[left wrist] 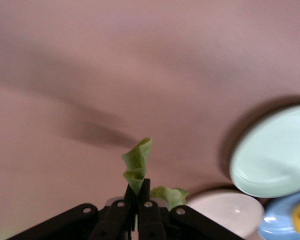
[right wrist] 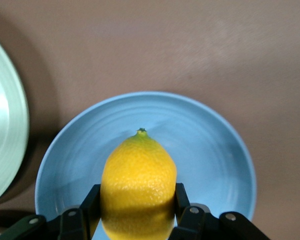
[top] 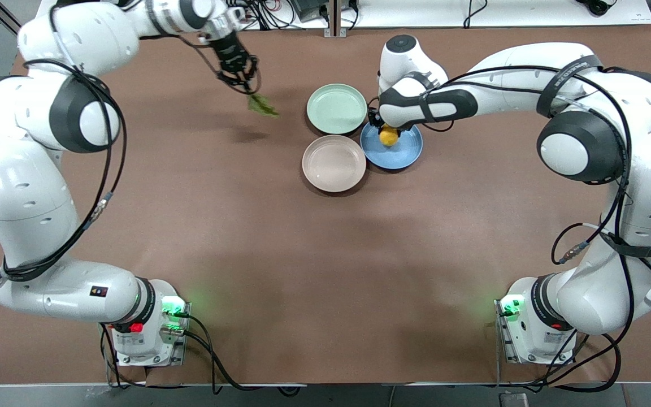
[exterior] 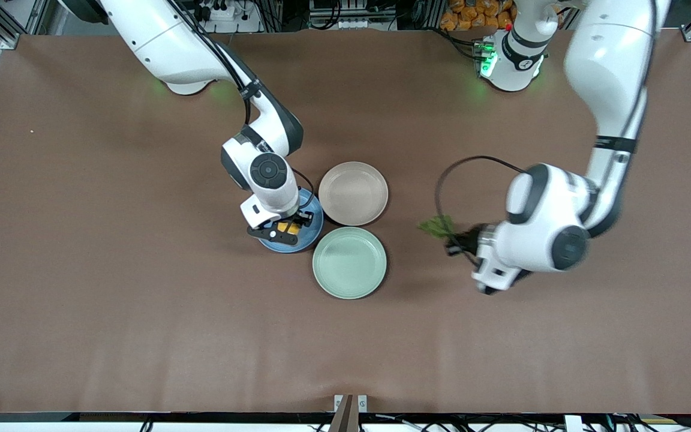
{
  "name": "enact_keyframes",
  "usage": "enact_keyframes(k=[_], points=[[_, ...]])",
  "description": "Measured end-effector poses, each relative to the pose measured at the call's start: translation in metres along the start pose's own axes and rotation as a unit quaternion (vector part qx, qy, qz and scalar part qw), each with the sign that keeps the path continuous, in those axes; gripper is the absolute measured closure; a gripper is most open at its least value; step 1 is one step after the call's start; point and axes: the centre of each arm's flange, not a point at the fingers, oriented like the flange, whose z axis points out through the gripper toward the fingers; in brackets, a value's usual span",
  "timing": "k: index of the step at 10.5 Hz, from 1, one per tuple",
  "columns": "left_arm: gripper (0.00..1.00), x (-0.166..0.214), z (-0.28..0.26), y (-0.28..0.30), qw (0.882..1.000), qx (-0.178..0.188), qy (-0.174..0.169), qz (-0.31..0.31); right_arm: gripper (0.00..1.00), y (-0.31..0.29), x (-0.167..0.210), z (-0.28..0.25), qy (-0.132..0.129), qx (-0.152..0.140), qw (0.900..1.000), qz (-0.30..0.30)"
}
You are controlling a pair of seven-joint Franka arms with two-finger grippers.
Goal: Pick lemon and lettuce from blue and beige plates
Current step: 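Lift the lettuce with the left gripper while the right gripper lifts the lemon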
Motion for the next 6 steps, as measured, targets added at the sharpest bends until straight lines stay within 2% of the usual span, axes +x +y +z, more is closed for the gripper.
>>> enact_keyframes(k=[3, 5, 6], points=[[0.97, 0.054, 0.011, -0.076, 1.0, 0.002, -0.013, 0.023, 0.38, 0.036, 0.027, -0.065, -0.002, -0.007, 1.0, -0.01], [0.97, 0.075, 0.025, -0.107, 0.999, 0.01, -0.022, 0.04, 0.38, 0.074, 0.048, -0.105, -0.023, 0.001, 0.999, -0.027], [0.86, 0.079, 0.032, -0.113, 0.999, 0.015, -0.026, 0.041, 0.38, 0.096, 0.059, -0.123, -0.034, 0.004, 0.999, -0.041]])
